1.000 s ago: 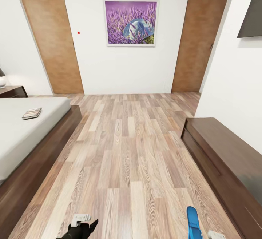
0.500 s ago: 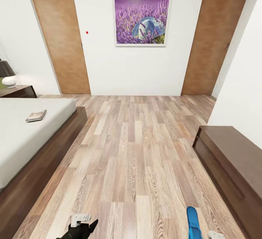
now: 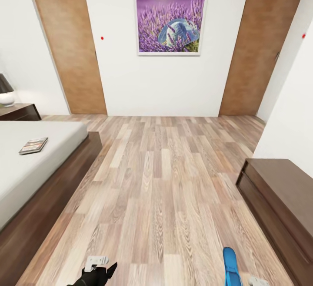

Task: In the bedroom, move the book from the bed onto either nightstand, and place the two sandals side by side next to the bed.

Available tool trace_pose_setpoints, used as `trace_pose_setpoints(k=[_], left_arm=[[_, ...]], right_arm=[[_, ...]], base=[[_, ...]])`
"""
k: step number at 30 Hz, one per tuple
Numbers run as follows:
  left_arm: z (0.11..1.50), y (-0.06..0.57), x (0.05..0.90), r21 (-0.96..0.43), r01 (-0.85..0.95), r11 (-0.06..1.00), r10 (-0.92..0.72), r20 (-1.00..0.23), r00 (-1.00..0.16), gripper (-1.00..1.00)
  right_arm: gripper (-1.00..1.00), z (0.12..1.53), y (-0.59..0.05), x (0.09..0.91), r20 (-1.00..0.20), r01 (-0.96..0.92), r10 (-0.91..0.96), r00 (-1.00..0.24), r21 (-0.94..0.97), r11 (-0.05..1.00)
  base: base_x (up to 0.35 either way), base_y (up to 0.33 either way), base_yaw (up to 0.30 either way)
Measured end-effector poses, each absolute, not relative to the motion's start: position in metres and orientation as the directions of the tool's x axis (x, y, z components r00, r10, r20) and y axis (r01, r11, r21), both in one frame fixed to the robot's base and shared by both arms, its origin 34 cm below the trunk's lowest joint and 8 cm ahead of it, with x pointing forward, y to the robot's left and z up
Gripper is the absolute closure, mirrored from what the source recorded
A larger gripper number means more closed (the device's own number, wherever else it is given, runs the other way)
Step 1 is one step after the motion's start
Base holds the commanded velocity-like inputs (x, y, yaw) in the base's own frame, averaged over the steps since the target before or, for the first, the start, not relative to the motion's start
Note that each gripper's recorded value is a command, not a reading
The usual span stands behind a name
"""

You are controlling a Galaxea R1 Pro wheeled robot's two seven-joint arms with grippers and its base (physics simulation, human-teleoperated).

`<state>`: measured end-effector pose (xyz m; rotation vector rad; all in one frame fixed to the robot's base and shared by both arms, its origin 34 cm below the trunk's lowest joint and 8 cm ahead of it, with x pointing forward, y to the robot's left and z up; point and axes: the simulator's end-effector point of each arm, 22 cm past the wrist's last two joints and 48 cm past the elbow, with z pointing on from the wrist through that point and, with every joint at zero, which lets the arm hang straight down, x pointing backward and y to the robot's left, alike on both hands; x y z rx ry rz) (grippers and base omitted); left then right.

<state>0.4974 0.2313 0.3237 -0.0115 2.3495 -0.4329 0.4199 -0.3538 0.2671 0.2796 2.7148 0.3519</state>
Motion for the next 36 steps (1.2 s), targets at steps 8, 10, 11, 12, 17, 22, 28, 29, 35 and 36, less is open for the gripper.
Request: trace_pose_setpoints(k=[8, 10, 11, 12, 17, 22, 28, 29, 35, 36], left_arm=[[0.3238, 0.2311, 0.4974, -0.312, 0.116, 0.943, -0.132, -0.671, -0.730, -1.00], [0.3238, 0.2309, 0.4974, -0.312, 0.116, 0.943, -0.132, -0.671, -0.730, -1.00], [0.3238, 0.2309, 0.4975, -0.312, 0.116, 0.943, -0.132, -0.671, -0.730, -1.00], [0.3239, 0.2310, 0.4976, -0.312, 0.116, 0.943, -0.132, -0.671, -0.729, -1.00], [0.3237, 0.2311, 0.4974, -0.312, 0.116, 0.943, -0.132, -0.671, -0.730, -1.00], [0.3237, 0.2313, 0.4974, -0.312, 0.116, 0.943, -0.132, -0.671, -0.730, -1.00], [0.3239, 0.2309, 0.4976, -0.312, 0.116, 0.943, -0.132, -0.671, -0.729, -1.00], [0.3239, 0.2311, 0.4976, -0.312, 0.116, 0.943, -0.132, -0.671, -0.730, -1.00], [0.3237, 0.2310, 0.4974, -0.312, 0.116, 0.943, -0.132, -0.671, -0.730, -1.00], [0.3237, 0.2308, 0.4974, -0.312, 0.116, 0.943, -0.132, -0.671, -0.730, -1.00]], right_arm=[[1.00, 0.2672, -0.3540, 0.4198, -0.350, 0.144, 0.242, -0.905, 0.281, 0.949], [1.00, 0.2671, -0.3535, 0.4198, -0.350, 0.144, 0.241, -0.905, 0.282, 0.949], [1.00, 0.2672, -0.3538, 0.4199, -0.350, 0.145, 0.242, -0.905, 0.281, 0.949], [1.00, 0.2671, -0.3539, 0.4198, -0.350, 0.144, 0.241, -0.905, 0.281, 0.949], [1.00, 0.2671, -0.3537, 0.4199, -0.350, 0.144, 0.242, -0.905, 0.282, 0.949], [1.00, 0.2672, -0.3541, 0.4199, -0.350, 0.145, 0.242, -0.905, 0.281, 0.949], [1.00, 0.2671, -0.3535, 0.4199, -0.350, 0.144, 0.242, -0.905, 0.282, 0.949], [1.00, 0.2671, -0.3535, 0.4199, -0.350, 0.144, 0.242, -0.905, 0.282, 0.949], [1.00, 0.2671, -0.3537, 0.4199, -0.350, 0.144, 0.242, -0.905, 0.282, 0.949], [1.00, 0.2672, -0.3538, 0.4199, -0.350, 0.144, 0.242, -0.905, 0.282, 0.949]], base=[[0.314, 0.000, 0.086], [0.314, 0.000, 0.013], [0.314, 0.000, 0.007], [0.314, 0.000, 0.004], [0.314, 0.000, 0.001], [0.314, -0.040, 0.000], [0.313, -0.099, 0.000], [0.312, -0.107, 0.000], [0.312, -0.107, 0.000], [0.312, -0.108, 0.000]])
